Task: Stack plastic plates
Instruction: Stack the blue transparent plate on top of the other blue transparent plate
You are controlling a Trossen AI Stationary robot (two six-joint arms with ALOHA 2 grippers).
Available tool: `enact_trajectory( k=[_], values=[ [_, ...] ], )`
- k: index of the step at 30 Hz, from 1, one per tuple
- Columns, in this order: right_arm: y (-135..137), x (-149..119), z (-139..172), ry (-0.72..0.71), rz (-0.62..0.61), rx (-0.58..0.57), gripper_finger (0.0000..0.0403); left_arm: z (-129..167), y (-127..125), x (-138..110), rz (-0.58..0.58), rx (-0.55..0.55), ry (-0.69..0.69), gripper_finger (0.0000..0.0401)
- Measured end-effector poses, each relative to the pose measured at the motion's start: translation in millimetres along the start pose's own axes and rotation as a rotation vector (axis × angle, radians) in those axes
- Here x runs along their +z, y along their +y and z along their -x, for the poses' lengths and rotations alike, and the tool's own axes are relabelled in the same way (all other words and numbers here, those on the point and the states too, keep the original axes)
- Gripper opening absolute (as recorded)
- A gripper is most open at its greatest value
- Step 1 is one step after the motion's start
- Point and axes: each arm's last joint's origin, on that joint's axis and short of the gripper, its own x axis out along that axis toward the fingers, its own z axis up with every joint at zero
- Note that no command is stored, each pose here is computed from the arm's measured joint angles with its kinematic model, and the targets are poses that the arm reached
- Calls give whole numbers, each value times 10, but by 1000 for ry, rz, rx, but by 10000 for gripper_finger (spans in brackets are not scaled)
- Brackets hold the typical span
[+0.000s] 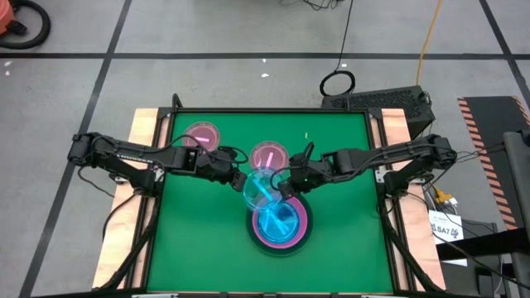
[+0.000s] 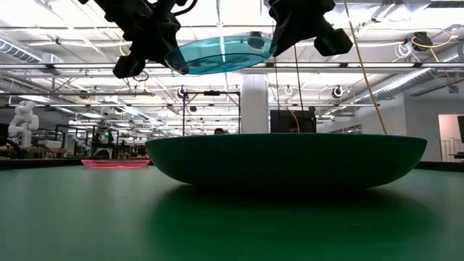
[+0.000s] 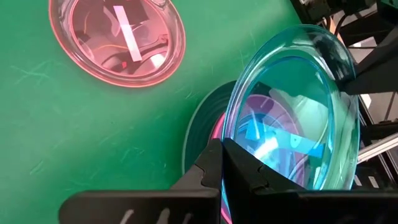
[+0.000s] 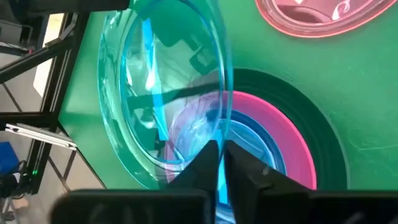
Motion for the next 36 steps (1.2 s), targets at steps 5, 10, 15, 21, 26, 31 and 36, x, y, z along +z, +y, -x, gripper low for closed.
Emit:
enact_trajectory(
  k=[5, 10, 15, 21, 26, 31, 36],
  values=[
    [-13, 8, -1, 0, 14, -10, 9, 1, -12, -4, 16, -8, -3, 5],
    [-24, 20, -2, 0, 15, -16, 4, 1, -27, 5, 21, -23, -14, 5],
    [-32, 26, -2, -4, 18, -22, 12, 2, -45, 19, 39, -42, -26, 5],
    [-32, 53, -3, -35, 33, -24, 42, 2, -49, 23, 47, -45, -31, 5],
    [-43, 90, -4, -45, 41, -26, 26, 3, -55, 24, 47, -52, -34, 5],
    [-61, 105, -4, -43, 43, -38, 7, 3, -55, 25, 48, -52, -35, 5],
    [-82, 106, 19, -38, 41, -51, 3, 5, -86, 32, 38, -95, -21, 43]
  ],
)
